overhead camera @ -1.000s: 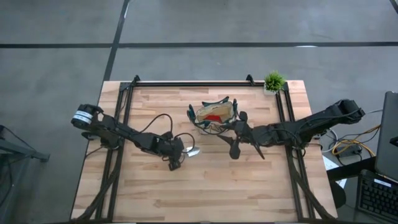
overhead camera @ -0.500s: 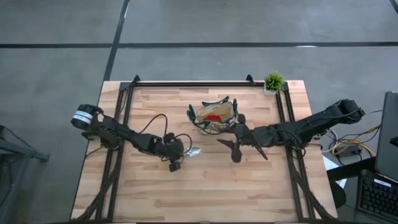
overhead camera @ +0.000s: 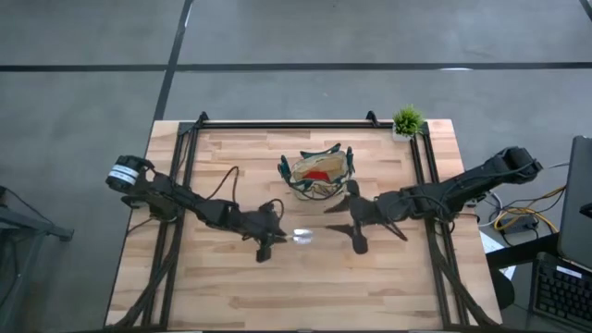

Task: Pick & Place Garden tools in Gardening bag
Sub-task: Put the brown trowel into the brown bag

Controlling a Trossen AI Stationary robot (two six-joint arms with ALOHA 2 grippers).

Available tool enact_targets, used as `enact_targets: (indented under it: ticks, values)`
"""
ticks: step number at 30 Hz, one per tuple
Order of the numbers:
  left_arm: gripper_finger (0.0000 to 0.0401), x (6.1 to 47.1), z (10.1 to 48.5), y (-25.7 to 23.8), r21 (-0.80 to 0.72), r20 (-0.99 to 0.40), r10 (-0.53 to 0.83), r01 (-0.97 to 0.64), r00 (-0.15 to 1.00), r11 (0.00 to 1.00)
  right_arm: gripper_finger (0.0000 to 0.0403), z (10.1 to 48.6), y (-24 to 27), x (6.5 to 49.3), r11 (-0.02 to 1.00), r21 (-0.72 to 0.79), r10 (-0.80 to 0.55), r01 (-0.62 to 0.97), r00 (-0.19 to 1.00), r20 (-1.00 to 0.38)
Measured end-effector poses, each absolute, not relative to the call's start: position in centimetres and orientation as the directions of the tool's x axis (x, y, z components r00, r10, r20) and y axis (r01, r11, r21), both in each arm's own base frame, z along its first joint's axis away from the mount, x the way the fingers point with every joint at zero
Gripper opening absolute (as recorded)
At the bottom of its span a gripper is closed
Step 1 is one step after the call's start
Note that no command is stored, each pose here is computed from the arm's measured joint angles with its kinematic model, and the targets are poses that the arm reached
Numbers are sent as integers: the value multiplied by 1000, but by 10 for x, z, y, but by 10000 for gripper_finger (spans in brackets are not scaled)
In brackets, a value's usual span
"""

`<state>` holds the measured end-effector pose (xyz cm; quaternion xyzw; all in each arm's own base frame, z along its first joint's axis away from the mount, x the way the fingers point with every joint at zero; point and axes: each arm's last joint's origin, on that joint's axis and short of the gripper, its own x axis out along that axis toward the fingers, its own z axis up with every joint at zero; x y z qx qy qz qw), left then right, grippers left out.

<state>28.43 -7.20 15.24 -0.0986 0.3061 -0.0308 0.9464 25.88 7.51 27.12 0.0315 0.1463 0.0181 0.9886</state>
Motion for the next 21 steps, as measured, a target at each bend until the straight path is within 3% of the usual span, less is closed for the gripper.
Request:
enact_targets:
  ticks: [9,16,21]
  values:
    - [57,295,190,-86,-331,-181,-533,459,827,825,187,275,99,252,951,-174,208,-255,946,-248]
    - [57,295,219,-89,-245,106,-604,609,790,754,187,293,106,253,928,-167,327,-334,943,-70]
    - [59,297,228,-89,-223,155,-609,628,778,746,187,290,109,261,928,-181,326,-326,945,-33]
